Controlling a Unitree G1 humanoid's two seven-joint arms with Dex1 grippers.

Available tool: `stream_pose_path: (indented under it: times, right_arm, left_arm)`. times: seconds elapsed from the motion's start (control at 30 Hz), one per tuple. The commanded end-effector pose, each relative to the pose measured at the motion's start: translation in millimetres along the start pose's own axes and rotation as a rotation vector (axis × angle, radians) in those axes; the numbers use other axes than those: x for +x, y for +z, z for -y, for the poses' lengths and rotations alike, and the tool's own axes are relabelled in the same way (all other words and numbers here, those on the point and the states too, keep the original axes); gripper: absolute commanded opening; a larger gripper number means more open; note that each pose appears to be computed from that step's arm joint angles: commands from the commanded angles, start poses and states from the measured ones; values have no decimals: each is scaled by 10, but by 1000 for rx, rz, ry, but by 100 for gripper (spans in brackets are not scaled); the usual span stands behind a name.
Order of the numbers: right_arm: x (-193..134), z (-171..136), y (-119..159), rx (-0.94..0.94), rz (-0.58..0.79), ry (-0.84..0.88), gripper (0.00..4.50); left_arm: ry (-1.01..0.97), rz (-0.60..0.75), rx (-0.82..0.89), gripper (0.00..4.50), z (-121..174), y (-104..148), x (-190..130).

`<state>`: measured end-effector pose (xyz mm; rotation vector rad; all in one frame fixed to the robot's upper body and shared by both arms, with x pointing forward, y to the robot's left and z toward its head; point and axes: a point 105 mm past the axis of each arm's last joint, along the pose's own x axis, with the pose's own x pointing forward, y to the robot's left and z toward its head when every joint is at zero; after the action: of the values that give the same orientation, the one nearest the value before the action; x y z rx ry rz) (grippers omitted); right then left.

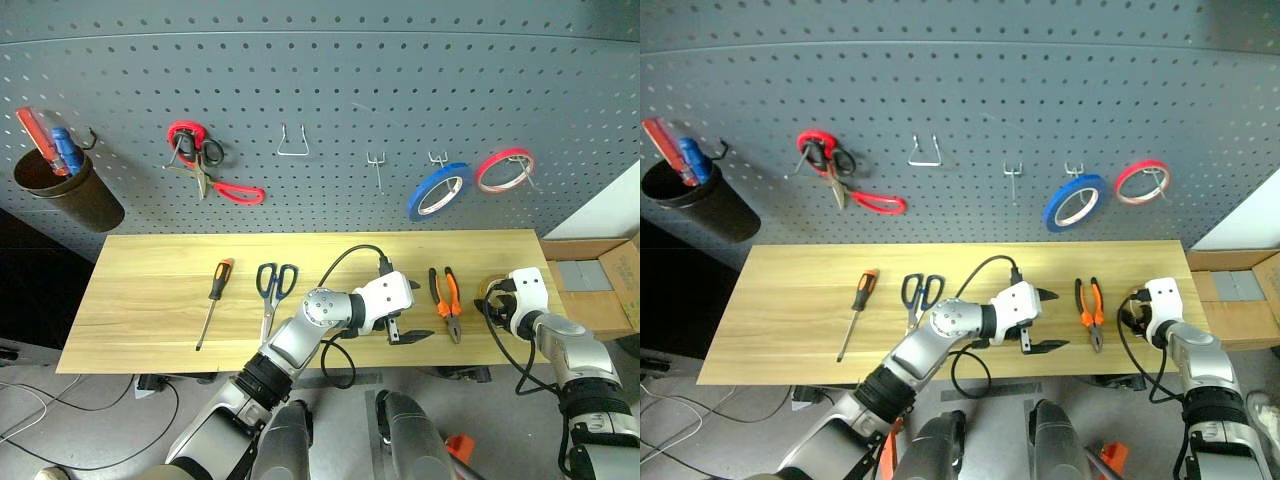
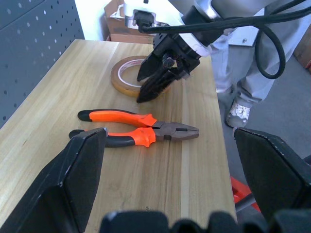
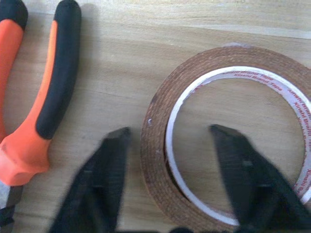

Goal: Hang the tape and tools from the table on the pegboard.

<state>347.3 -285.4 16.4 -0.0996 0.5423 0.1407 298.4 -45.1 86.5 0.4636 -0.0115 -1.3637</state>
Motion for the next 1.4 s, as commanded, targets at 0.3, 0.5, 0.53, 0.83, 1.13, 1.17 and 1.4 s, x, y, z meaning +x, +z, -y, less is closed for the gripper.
stream_pose_path:
  times: [0.3, 0.5, 0.53, 0.83, 1.13, 1.17, 1.4]
  right_arm:
    - [-37, -53, 22, -163, 35, -8, 13]
    - [-487, -539, 318, -472, 268, 26, 13]
    - [-588, -643, 368, -521, 317, 26, 13]
    - [-1067, -1211, 648, -835, 652, -33, 13]
    - [-1027, -1677, 867, -1064, 933, 120, 13]
    - [-995, -1708, 894, -1072, 950, 132, 13]
    - [-646, -2017, 1272, -1078, 1085, 231, 13]
  left_arm:
    - [33, 48, 15, 450, -74, 131, -21]
    - [92, 60, 72, 450, -64, 126, -367]
    - [129, 76, 46, 450, -85, 152, -442]
    - [479, 194, -173, 450, -296, 393, -951]
    - [628, 208, -347, 450, -188, 388, -1311]
    - [633, 210, -358, 450, -170, 392, -1338]
    - [758, 215, -413, 450, -287, 343, -1592]
